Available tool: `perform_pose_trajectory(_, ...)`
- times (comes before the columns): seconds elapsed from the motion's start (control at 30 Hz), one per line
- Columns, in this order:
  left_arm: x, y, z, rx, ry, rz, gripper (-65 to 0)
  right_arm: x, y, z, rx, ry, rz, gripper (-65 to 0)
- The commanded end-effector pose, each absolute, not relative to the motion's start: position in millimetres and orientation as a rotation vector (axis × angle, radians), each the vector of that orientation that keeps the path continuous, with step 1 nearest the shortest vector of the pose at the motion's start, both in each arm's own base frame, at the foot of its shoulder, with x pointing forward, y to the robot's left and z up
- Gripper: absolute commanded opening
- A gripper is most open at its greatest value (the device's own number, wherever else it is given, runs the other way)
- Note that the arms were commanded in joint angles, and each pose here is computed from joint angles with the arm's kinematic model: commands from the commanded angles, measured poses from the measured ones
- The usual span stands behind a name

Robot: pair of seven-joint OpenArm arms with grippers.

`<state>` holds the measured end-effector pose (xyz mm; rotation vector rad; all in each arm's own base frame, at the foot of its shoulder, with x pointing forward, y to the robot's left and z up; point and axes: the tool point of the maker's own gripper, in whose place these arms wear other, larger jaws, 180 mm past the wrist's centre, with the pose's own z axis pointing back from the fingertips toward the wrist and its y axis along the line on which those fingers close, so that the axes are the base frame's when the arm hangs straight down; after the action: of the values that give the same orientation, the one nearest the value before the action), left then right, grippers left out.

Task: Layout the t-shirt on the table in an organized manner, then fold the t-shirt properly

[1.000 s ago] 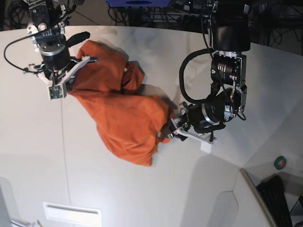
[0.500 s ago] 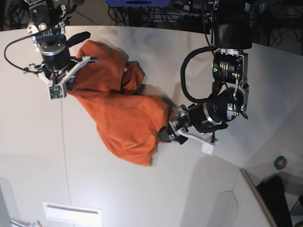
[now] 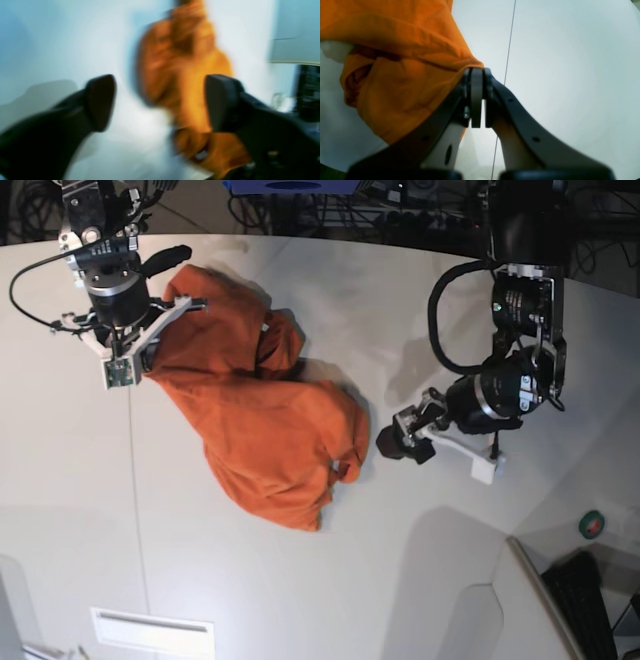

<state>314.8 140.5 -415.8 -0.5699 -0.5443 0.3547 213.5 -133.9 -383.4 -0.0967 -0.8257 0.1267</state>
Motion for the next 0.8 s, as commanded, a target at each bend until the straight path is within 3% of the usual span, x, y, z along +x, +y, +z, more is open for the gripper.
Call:
perform_pose_trajectory(0.0,322.1,144.0,-403.5,-0.581,-0.587,0.341,-3.0,219.1,-134.9,-374.4,-0.106,-0.868,0.133,-65.0)
perform_pose_trajectory(0.17,298.2,153.6,-402.4,-0.540,-0.585,0.303,-1.0,220.7,-134.4,-373.5,-0.104,-0.873,0.131,-65.0)
perform_pose_trajectory(0.4,274.6,206.9,-365.5,-0.473,-0.737,0.433,-1.2,222.1,-132.5,-372.8,-0.097,-0.876,0.129,-65.0)
perform_pose_trajectory(0.77,218.9,236.6,-369.4,-0.407,-0.738,0.594,-1.2,222.1,-118.4,-375.5,0.093,-0.842,0.035,-65.0)
